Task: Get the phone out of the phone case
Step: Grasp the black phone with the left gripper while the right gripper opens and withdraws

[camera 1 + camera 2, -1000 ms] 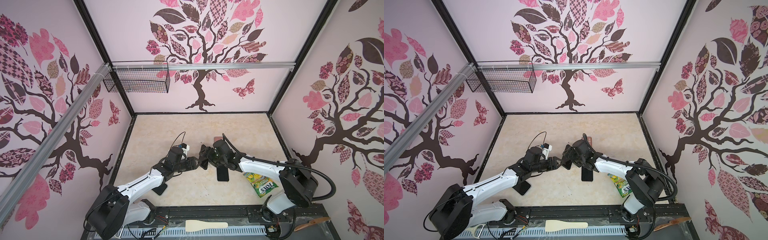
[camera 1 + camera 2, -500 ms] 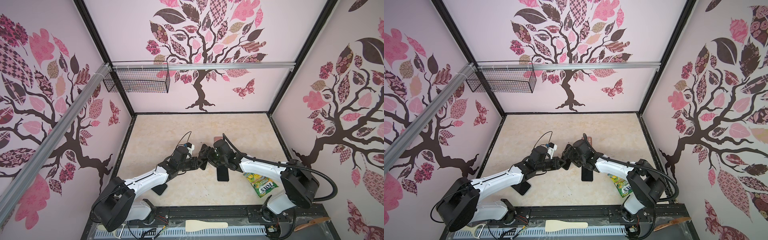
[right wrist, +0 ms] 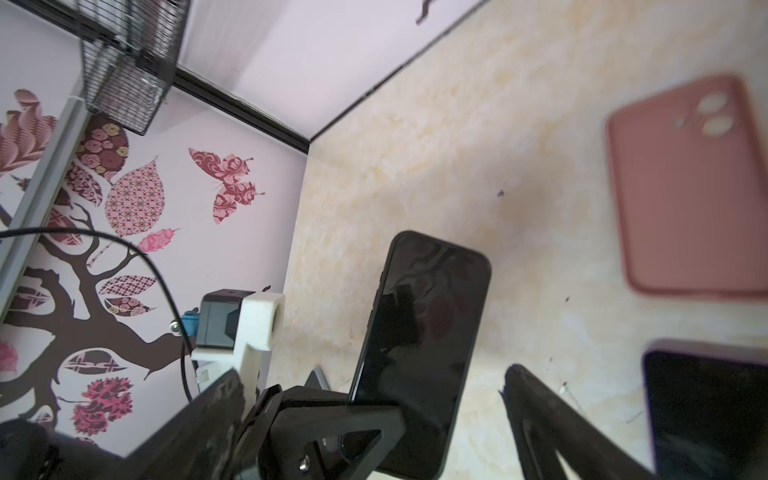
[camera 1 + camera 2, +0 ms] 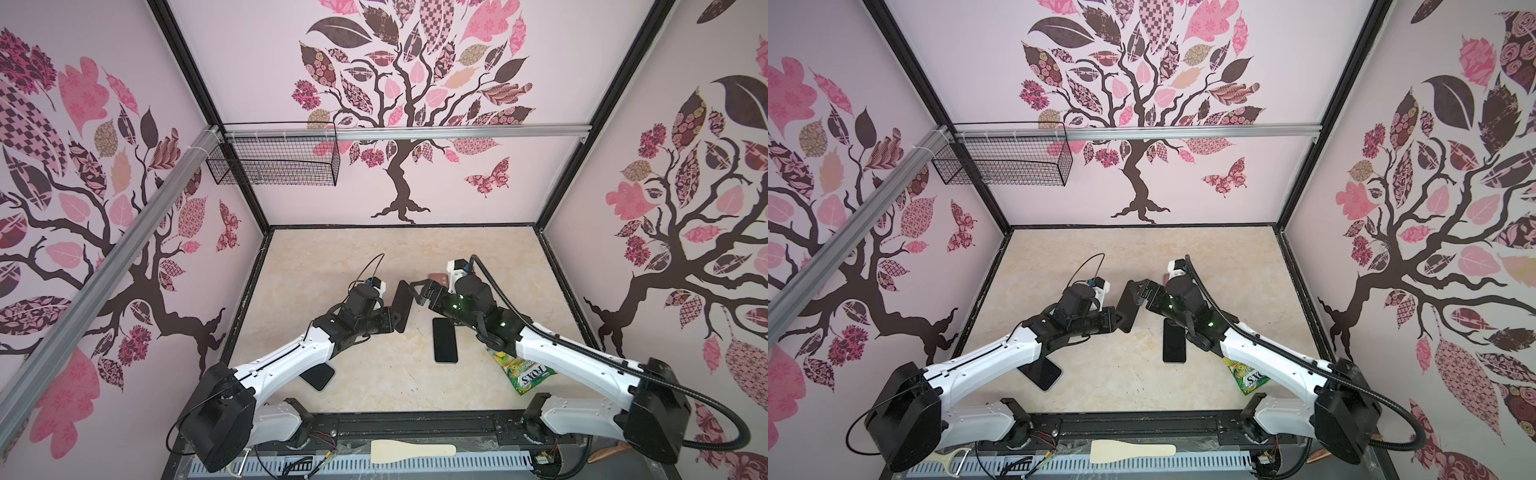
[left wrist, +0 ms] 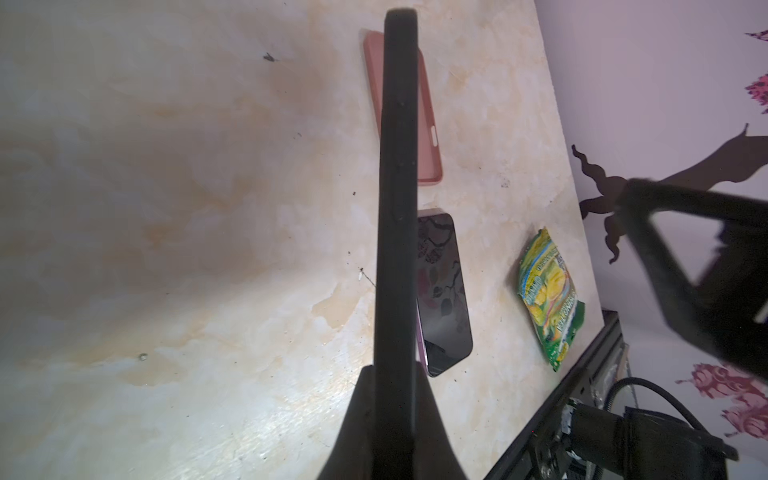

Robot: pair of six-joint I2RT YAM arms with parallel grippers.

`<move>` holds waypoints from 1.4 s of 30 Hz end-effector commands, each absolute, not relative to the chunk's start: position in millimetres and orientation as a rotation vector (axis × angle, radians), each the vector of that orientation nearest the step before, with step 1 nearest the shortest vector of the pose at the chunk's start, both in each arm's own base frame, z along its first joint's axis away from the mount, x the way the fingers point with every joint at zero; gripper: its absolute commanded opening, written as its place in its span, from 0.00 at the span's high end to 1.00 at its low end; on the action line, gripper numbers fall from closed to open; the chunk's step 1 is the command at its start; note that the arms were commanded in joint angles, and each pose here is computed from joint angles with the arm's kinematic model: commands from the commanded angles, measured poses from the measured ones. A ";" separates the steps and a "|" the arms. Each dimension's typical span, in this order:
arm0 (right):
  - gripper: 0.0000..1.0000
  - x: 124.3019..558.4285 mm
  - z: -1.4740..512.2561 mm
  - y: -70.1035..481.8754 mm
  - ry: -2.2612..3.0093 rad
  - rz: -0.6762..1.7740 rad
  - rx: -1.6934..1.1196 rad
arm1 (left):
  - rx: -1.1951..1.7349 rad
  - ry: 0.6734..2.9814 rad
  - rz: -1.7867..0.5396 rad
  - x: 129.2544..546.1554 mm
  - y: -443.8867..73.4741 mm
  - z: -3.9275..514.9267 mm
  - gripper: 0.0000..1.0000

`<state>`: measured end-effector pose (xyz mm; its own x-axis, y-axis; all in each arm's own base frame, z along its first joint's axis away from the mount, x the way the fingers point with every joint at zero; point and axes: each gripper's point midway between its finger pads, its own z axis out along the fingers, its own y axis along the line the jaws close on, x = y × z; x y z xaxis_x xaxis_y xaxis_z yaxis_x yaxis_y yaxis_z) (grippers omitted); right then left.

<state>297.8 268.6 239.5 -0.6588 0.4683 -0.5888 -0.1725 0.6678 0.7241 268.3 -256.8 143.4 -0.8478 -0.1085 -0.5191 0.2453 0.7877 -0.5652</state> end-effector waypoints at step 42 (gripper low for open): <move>0.03 234.6 310.6 210.7 1.623 1.358 -0.538 | 0.894 1.813 -1.055 203.9 -245.8 258.5 1.00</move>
<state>255.4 204.8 264.4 -0.5979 0.2138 -0.7725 -0.6603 0.4149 0.6259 210.3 -243.1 232.6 -0.5394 0.1555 -0.8276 0.7788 0.4658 -0.4201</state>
